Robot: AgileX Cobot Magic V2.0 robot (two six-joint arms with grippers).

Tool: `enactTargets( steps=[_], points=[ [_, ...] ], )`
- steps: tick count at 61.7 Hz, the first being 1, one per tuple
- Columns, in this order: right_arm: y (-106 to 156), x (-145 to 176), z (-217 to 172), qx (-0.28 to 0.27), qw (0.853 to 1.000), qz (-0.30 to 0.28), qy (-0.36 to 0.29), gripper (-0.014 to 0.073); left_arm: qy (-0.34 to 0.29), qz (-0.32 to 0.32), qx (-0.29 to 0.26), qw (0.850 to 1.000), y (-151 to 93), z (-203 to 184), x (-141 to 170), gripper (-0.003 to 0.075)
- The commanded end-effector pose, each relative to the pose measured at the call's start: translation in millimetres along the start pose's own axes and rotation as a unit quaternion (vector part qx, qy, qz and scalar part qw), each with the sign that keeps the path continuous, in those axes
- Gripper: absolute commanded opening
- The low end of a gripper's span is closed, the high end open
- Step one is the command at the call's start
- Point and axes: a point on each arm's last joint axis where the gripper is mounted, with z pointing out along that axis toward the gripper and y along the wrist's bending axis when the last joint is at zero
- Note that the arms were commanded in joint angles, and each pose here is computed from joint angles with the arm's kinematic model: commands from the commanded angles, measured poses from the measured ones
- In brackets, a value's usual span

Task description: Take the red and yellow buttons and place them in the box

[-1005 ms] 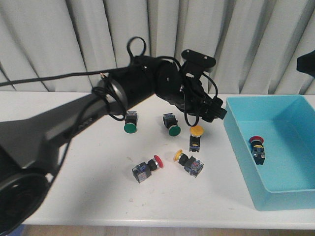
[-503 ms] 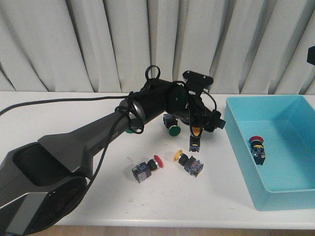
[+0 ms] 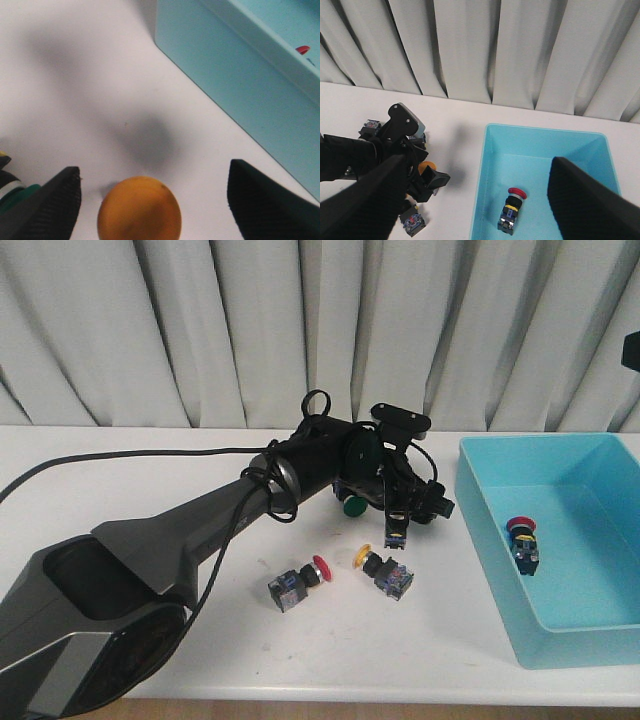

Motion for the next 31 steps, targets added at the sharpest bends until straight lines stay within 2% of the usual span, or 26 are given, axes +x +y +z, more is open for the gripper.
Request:
enactTargets(
  steps=[1, 11, 31],
  points=[
    [0.1, -12.8, -10.4, 0.008, 0.999, 0.001, -0.051, 0.0556, -0.064, -0.006, 0.013, 0.998, -8.9, -37.9, -32.0, 0.0549],
    [0.1, -12.8, -10.4, 0.008, 0.999, 0.001, -0.051, 0.0555, -0.046, -0.018, 0.010, 0.999, -7.1, -37.7, -29.0, 0.0469],
    [0.3, -12.7, -10.4, 0.007, 0.999, 0.002, -0.051, 0.0525, -0.050, -0.017, 0.010, 0.999, -6.1, -37.9, -29.9, 0.0311]
  ],
)
